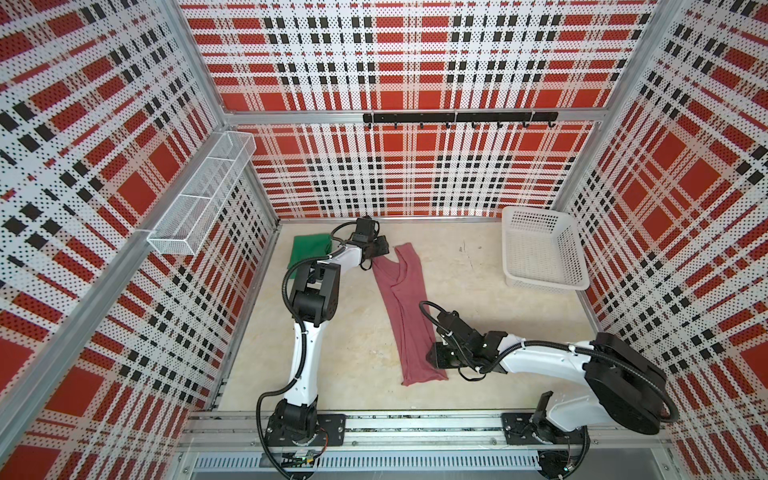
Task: Fold and stack the tank tops
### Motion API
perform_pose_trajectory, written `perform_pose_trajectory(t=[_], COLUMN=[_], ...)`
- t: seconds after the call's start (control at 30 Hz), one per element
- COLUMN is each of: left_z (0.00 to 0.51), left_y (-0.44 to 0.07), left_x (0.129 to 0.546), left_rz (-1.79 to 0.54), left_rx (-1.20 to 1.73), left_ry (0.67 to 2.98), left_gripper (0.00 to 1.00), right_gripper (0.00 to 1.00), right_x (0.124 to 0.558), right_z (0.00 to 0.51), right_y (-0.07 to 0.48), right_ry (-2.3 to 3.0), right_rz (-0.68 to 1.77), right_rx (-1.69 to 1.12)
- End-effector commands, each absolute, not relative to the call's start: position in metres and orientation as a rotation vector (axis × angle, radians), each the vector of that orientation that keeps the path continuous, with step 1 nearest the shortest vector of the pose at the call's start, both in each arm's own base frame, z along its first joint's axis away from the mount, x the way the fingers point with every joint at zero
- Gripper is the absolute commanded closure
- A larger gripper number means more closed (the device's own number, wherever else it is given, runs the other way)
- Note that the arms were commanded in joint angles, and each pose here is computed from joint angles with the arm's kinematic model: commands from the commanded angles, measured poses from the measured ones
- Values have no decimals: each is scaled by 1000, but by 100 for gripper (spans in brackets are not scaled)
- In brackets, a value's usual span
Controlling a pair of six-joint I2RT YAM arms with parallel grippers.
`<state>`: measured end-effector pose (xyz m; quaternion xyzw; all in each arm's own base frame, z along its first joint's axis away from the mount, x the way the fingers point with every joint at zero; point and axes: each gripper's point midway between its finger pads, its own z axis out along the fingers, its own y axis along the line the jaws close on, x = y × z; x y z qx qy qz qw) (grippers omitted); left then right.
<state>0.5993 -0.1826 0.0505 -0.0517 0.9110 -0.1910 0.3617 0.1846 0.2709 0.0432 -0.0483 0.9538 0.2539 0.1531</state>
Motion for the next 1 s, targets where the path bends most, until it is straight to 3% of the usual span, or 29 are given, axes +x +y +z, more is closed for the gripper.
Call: perform_pose_trajectory(t=[0.0, 0.13, 0.2, 0.47, 0.6, 0.77, 0.97], left_z=[117, 168, 175, 104, 75, 65, 60], left_y=[-191, -187, -186, -203, -221, -229, -243], left_x=[592, 547, 505, 310, 224, 161, 122], left_rz=[-488, -418, -409, -645, -832, -1079, -1378], left_rx=[-39, -29, -48, -164, -211, -388, -562], left_ry=[2255, 2213, 2232, 2471, 2606, 2634, 2580], left_gripper=[36, 31, 32, 48, 51, 51, 53], right_gripper=[60, 57, 57, 63, 62, 59, 59], right_x=[189, 179, 169, 155, 148, 141, 137], right_z=[51, 48, 44, 46, 44, 38, 33], right_y=[250, 238, 233, 236, 239, 236, 236], right_ry=[2736, 2795, 2836, 2871, 2898, 2910, 2921], right_rz=[686, 671, 671, 823, 866, 899, 927], right_rx=[-31, 0, 12, 43, 26, 63, 80])
